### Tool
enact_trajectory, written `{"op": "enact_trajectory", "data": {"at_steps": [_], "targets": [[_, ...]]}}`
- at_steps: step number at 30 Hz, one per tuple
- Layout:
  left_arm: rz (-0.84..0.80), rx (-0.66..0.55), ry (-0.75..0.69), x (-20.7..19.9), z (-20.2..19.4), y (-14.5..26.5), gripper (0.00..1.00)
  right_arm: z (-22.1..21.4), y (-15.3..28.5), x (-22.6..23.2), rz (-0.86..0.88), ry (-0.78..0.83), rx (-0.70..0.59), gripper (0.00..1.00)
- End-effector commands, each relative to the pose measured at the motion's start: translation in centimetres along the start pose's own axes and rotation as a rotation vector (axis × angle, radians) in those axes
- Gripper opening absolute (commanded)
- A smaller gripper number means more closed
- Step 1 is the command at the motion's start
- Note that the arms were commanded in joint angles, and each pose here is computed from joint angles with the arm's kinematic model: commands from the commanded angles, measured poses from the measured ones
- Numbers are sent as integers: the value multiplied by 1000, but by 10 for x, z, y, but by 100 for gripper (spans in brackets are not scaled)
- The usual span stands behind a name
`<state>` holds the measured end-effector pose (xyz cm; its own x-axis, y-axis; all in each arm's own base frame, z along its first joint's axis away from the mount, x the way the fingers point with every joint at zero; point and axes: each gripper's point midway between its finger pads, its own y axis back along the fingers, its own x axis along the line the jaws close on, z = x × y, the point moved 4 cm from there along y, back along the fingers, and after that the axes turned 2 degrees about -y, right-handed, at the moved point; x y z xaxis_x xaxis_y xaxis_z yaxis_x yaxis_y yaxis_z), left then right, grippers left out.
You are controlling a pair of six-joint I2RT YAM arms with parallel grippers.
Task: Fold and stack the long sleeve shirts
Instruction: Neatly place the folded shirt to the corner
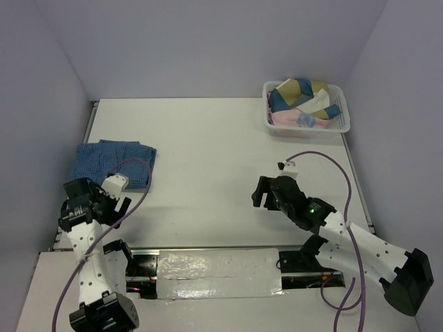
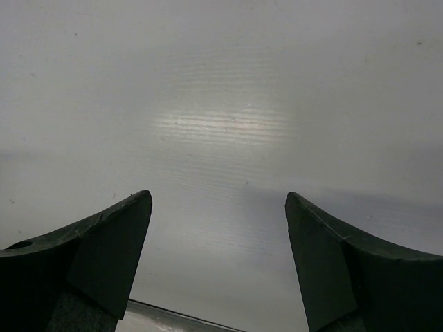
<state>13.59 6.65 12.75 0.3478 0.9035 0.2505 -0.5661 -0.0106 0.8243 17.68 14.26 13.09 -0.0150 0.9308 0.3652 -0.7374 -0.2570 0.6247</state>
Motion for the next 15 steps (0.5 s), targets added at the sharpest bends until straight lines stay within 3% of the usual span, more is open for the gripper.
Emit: {"op": "enact_trajectory", "data": {"at_steps": [1,15], "targets": [[157,-29,4,19,3,6,99,-4,3,-13,-26,-62,-49,85],[104,-53,-50,6,-2,-3,99,0,23,-10,202,-129,-210,85]]}}
